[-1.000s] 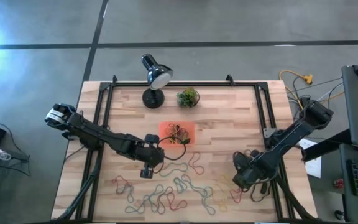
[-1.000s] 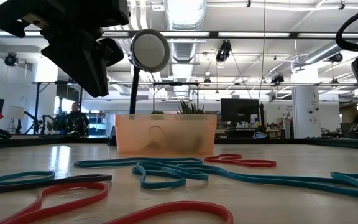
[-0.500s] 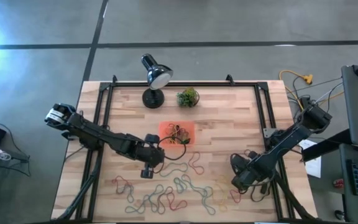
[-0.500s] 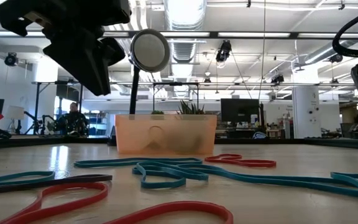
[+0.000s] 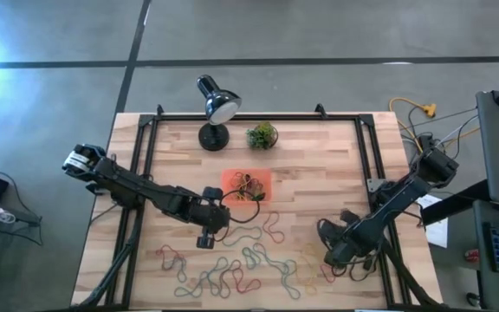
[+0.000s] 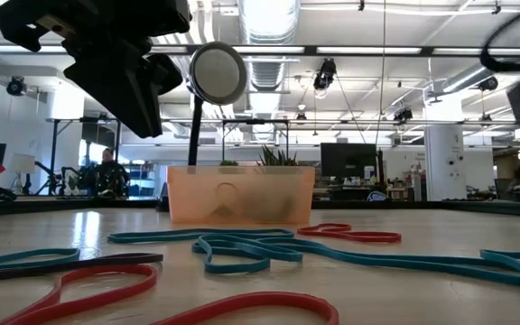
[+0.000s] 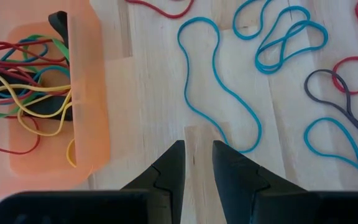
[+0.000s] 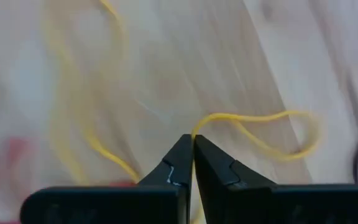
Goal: Pick and place rubber bands into bin
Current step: Put the yellow rubberband into the orange bin
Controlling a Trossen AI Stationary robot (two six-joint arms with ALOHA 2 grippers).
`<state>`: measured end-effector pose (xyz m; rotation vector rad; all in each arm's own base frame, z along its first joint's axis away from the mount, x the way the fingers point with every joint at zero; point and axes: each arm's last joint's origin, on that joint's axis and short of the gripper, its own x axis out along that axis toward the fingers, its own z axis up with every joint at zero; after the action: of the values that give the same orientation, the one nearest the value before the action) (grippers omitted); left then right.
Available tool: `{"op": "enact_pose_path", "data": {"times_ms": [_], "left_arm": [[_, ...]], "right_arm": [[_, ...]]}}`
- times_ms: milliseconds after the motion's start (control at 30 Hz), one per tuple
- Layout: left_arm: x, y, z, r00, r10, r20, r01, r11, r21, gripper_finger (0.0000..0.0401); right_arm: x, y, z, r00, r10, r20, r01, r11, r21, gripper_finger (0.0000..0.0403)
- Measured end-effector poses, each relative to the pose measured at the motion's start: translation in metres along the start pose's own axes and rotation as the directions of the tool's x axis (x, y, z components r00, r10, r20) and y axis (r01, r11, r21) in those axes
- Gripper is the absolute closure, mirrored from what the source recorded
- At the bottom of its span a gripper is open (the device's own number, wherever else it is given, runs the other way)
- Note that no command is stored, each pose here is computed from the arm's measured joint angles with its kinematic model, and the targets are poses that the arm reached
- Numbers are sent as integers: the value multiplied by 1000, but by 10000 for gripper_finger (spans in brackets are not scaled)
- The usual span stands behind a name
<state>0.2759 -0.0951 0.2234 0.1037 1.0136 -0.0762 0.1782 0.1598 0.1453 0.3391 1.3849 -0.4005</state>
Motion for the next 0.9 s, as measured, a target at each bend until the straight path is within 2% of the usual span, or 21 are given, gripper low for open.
{"op": "enact_pose_path", "data": {"times_ms": [67, 200, 300, 367, 533, 667, 733, 833, 900], "left_arm": [[0, 0, 0, 1000, 0, 1, 0, 1000, 0, 335], [0, 0, 0, 1000, 0, 4, 0, 1000, -1, 335], [0, 0, 1, 1000, -1, 7, 1, 1000, -1, 335], [0, 0, 1, 1000, -1, 6, 1, 1000, -1, 335], [0, 0, 1, 1000, -1, 7, 1, 1000, -2, 335], [0, 0, 1, 1000, -1, 8, 1, 1000, -2, 335], [0, 0, 1, 1000, -1, 8, 1, 1000, -2, 335], [0, 0, 1, 1000, -1, 9, 1, 1000, -2, 335], [0, 0, 1, 1000, 7, 10, -7, 1000, -2, 335]], "right_arm": [[-9, 7, 6, 997, 21, 76, -15, 997, -78, 394], [-26, 21, 18, 968, 27, 248, 39, 965, -258, 394], [-40, 29, 28, 914, 11, 406, 151, 919, -365, 394], [-49, 32, 34, 856, -16, 517, 256, 882, -396, 394], [-70, 36, 47, 650, -122, 750, 535, 775, -337, 394], [-79, 34, 61, 494, -222, 841, 682, 699, -216, 394], [-80, 31, 72, 458, -260, 850, 708, 685, -172, 394], [-76, 23, 91, 450, -312, 837, 711, 692, -124, 394], [-72, 17, 107, 463, -342, 818, 701, 706, -101, 394]]}}
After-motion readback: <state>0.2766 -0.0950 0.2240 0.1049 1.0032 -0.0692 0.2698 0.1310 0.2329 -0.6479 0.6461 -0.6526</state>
